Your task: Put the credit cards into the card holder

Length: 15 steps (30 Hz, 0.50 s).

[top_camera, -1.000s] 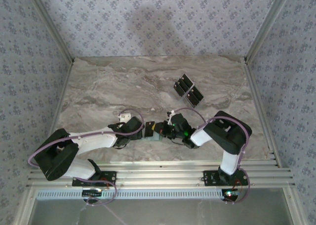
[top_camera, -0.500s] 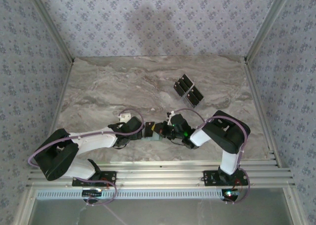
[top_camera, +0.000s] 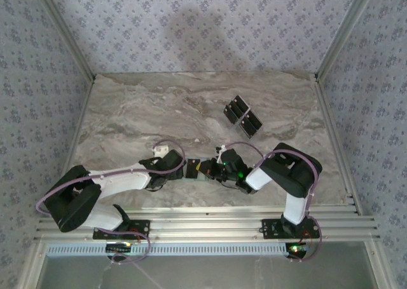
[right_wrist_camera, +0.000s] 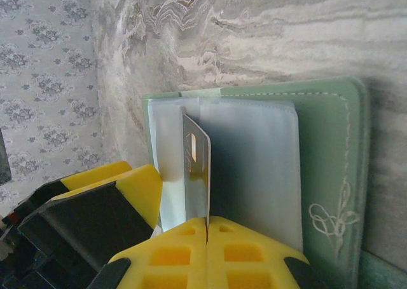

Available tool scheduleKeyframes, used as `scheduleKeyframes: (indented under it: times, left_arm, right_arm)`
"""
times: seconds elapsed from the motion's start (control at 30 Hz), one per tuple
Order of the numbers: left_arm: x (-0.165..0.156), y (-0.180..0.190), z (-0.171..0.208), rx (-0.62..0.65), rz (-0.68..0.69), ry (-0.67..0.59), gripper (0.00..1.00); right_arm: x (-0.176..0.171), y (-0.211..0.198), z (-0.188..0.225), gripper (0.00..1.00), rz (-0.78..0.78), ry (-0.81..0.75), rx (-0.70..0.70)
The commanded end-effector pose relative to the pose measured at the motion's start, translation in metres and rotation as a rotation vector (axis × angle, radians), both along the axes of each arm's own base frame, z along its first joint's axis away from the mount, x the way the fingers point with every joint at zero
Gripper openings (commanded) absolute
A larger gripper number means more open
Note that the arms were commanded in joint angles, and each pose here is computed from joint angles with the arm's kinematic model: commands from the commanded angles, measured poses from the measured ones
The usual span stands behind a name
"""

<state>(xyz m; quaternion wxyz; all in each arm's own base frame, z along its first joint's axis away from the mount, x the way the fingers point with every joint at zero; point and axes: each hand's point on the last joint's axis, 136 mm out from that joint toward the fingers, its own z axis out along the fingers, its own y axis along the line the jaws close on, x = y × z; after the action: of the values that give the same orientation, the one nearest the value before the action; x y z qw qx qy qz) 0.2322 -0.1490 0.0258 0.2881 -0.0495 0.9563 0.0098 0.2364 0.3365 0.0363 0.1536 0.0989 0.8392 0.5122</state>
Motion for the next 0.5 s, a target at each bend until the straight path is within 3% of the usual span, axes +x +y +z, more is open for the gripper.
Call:
scheduleKeyframes:
  times: [0.0,0.47]
  left_arm:
    - [-0.0297,0.0295,-0.0246,0.132,-0.015,0.127,1.0]
    - [-0.0301,0.0296,-0.0248,0.128,-0.013,0.127,1.0]
  right_arm:
    - [-0.0075,-0.0027,-0.0177,0.0,0.003,0.043,-0.039]
    - [0.0001,0.0057,-0.0191,0.0,0.017,0.053,-0.037]
